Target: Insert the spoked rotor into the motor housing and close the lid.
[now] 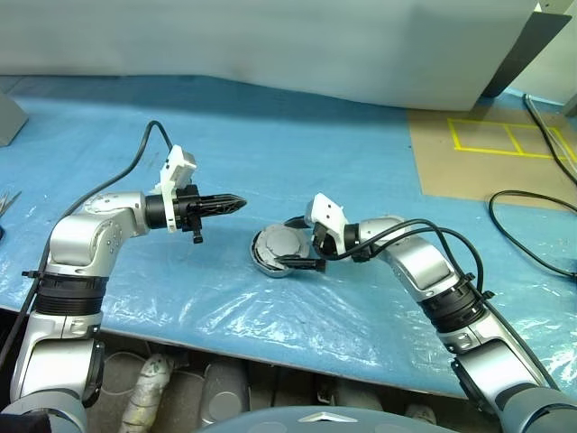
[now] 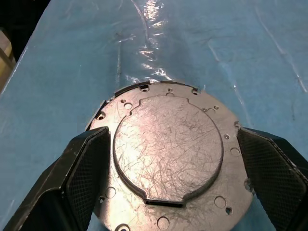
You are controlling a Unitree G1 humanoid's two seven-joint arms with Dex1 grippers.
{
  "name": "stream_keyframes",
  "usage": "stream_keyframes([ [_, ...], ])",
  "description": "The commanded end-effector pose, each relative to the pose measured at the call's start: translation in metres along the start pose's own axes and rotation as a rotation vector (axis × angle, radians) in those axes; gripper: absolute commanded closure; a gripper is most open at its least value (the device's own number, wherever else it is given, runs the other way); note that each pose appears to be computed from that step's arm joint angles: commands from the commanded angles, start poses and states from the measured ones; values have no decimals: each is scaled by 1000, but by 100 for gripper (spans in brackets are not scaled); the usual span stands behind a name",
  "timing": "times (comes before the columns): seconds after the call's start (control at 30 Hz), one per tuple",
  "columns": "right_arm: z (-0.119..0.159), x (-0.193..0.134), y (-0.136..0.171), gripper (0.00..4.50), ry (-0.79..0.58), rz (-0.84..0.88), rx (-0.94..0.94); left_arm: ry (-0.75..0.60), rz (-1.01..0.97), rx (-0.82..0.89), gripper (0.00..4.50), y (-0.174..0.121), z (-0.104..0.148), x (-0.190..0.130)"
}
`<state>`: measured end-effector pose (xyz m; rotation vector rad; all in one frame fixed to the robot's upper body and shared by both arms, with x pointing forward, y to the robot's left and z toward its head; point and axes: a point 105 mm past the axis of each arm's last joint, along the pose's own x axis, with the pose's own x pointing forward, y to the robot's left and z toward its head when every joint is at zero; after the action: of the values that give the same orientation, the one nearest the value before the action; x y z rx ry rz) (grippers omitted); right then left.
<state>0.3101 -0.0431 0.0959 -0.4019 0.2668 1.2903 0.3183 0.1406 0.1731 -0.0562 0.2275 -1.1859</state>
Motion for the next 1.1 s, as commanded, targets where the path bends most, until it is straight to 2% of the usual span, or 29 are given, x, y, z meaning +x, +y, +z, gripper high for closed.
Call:
stream_keyframes([
  [0.03, -21, 5, 3, 4, 69, 8, -10, -21, 2, 29, 450, -5, 10, -6],
  [0.13, -16, 5, 9, 63, 41, 36, -15, -20, 9, 22, 450, -6, 9, -7],
  [0.23, -10, 5, 10, 150, 36, 45, -45, -24, 14, 16, 450, -7, 7, -7],
  [0.6, 30, 13, 2, 152, -83, 30, 73, -37, 54, 11, 450, -1, 3, -5],
  [0.83, 12, 19, 1, 152, 2, -16, 61, -44, 59, 9, 450, 2, 2, -4],
  [1.1, 31, 14, -4, 152, -47, -41, 79, -50, 60, 6, 450, 4, 2, -2],
])
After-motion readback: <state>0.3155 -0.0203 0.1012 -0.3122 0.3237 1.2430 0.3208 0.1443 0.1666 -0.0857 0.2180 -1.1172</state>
